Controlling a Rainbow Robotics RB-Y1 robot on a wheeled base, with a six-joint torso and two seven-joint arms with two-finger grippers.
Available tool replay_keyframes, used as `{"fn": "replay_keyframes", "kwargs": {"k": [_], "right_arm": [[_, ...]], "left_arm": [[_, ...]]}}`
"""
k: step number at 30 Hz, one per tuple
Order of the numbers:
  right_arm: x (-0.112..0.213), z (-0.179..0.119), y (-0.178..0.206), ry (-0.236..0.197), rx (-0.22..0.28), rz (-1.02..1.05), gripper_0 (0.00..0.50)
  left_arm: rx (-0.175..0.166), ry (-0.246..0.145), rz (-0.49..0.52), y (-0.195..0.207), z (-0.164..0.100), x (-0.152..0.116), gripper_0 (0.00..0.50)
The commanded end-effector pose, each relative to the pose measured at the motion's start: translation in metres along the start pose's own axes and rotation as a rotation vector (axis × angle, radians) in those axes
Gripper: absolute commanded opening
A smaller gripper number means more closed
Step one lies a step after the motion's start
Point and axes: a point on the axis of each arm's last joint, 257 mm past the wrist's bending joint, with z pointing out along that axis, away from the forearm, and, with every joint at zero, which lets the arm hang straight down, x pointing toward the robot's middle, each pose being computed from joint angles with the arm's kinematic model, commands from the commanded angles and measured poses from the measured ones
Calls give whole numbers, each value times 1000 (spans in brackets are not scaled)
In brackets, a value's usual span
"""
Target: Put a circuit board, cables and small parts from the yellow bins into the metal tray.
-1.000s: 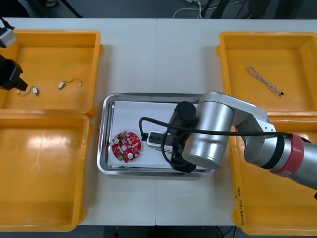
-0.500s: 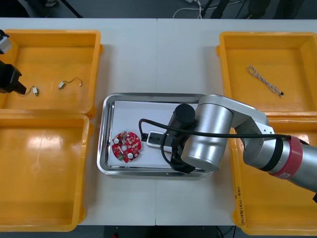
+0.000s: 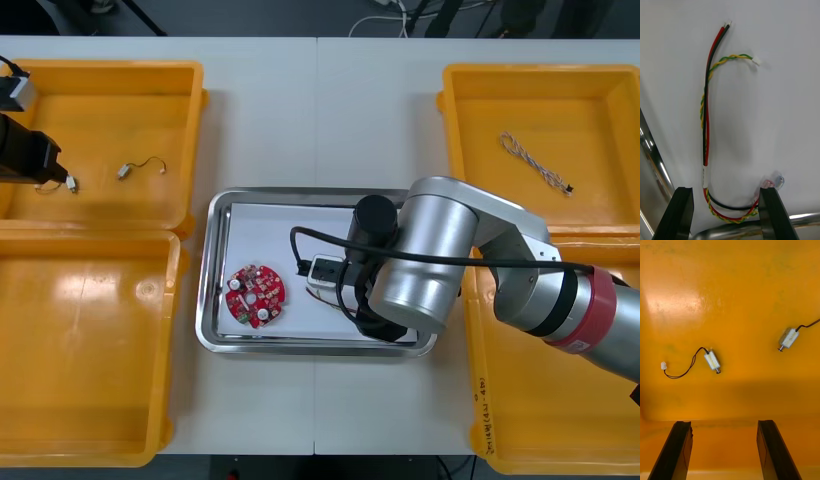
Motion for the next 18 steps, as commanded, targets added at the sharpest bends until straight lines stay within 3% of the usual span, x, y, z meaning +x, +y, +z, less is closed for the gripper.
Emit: {"fn": "replay_keyframes", "kwargs": {"k": [1, 9, 14, 17, 18], "right_arm": [[-27, -36, -24, -64, 11, 65, 500], [-34, -74, -44, -105, -40, 135, 500], [-23, -100, -60, -69, -39, 156, 500], [-10, -116, -76, -32, -13, 180, 500], [-11, -119, -79, -37, -6, 185, 500]], "left_arm": [[-36, -80, 61, 8, -14, -34, 500], [-16, -91, 36, 4, 2, -44, 500], [1, -119, 23, -3, 16, -53, 500], [2, -127, 21, -4, 23, -55, 500], [1, -128, 24, -5, 24, -55, 500]]}}
